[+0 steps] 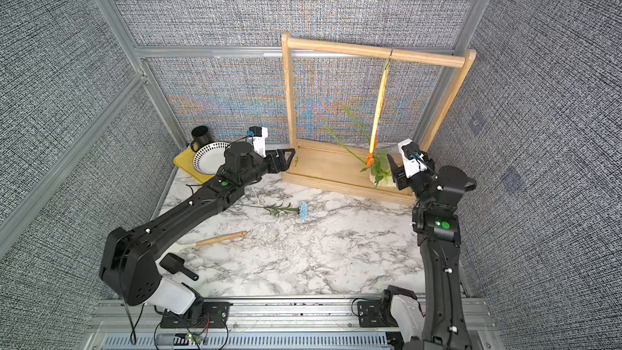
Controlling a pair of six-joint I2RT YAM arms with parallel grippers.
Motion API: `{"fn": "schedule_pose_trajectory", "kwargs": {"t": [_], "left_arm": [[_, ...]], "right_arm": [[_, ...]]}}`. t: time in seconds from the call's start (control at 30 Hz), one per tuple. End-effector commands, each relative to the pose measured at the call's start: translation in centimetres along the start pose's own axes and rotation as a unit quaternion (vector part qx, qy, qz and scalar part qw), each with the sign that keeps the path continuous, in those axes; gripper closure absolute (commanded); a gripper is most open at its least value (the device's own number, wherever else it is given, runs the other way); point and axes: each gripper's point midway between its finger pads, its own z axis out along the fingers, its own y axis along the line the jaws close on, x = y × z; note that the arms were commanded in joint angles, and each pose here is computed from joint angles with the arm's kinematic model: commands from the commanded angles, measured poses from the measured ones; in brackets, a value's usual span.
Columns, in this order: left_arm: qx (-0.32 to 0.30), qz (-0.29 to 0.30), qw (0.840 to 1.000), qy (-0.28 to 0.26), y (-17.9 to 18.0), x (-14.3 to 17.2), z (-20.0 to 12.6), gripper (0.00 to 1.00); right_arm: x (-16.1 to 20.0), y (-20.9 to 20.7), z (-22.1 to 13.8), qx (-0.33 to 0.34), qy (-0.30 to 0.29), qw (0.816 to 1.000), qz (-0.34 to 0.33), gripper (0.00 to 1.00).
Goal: Dry the flowers on a clothes hanger
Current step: Pick up the flower at the center of the board.
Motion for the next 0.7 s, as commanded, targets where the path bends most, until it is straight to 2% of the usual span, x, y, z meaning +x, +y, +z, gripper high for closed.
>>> {"fn": "schedule_pose_trajectory", "kwargs": {"t": [0.0, 0.1, 0.23, 0.4, 0.47, 0.67], "left_arm": [[-0.087, 0.02, 0.996, 0.028, 3.4, 1.6, -1.9, 0.08], [-0.129, 0.008, 0.991, 0.04, 4.9, 2.1, -4.0, 0.07], [-0.189, -0.019, 0.98, 0.063, 7.4, 2.9, -6.4, 0.05], [-0.256, -0.058, 0.96, 0.098, 10.7, 4.2, -9.1, 0.04], [-0.293, -0.068, 0.947, 0.112, 12.3, 5.0, -10.6, 0.0], [-0.383, -0.127, 0.903, 0.151, 16.8, 7.9, -14.6, 0.0]], "right_arm": [[-1.0, 0.4, -1.4, 0.009, -0.003, 0.999, -0.037, 0.4], [-1.8, 2.0, -2.7, -0.012, -0.006, 0.998, -0.057, 0.4], [-3.5, 5.6, -4.5, -0.094, -0.033, 0.992, -0.084, 0.4], [-5.3, 10.8, -6.6, -0.224, -0.07, 0.966, -0.111, 0.4], [-5.9, 12.8, -7.2, -0.274, -0.076, 0.952, -0.115, 0.4], [-6.1, 17.5, -7.8, -0.361, -0.074, 0.923, -0.113, 0.38]]}}
